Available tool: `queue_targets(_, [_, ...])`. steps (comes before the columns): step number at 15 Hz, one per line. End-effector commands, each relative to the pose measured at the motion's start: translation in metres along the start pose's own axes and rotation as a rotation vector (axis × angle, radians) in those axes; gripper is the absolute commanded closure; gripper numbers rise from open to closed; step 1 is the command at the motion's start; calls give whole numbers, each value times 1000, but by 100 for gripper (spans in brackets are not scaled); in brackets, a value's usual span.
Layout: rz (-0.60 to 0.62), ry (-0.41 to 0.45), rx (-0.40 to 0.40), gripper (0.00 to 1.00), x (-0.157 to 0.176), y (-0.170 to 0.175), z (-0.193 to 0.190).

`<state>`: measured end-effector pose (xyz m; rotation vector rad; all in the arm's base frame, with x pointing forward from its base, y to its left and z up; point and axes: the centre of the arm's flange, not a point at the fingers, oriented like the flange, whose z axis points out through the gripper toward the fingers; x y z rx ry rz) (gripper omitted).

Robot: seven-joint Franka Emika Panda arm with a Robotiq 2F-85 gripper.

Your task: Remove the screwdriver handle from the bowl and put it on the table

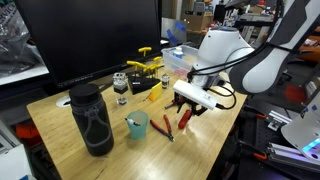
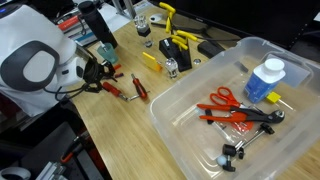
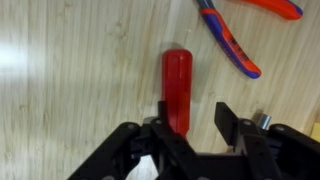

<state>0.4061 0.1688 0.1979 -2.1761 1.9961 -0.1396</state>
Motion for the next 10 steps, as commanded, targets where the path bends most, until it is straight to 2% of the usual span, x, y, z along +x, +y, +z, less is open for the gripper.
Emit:
queue_targets(1, [0, -9, 30, 16, 6, -3, -27])
queue_targets(2, [8, -14, 48, 10, 7, -5, -35])
queue_targets(3, [7, -11, 39, 27, 1, -8, -17])
queue_targets(5, [10, -16, 56, 13, 2, -9, -27])
queue_targets(6, [10, -16, 55, 10, 2, -7, -28])
queue_targets(10, [10, -15, 51, 10, 3, -5, -27])
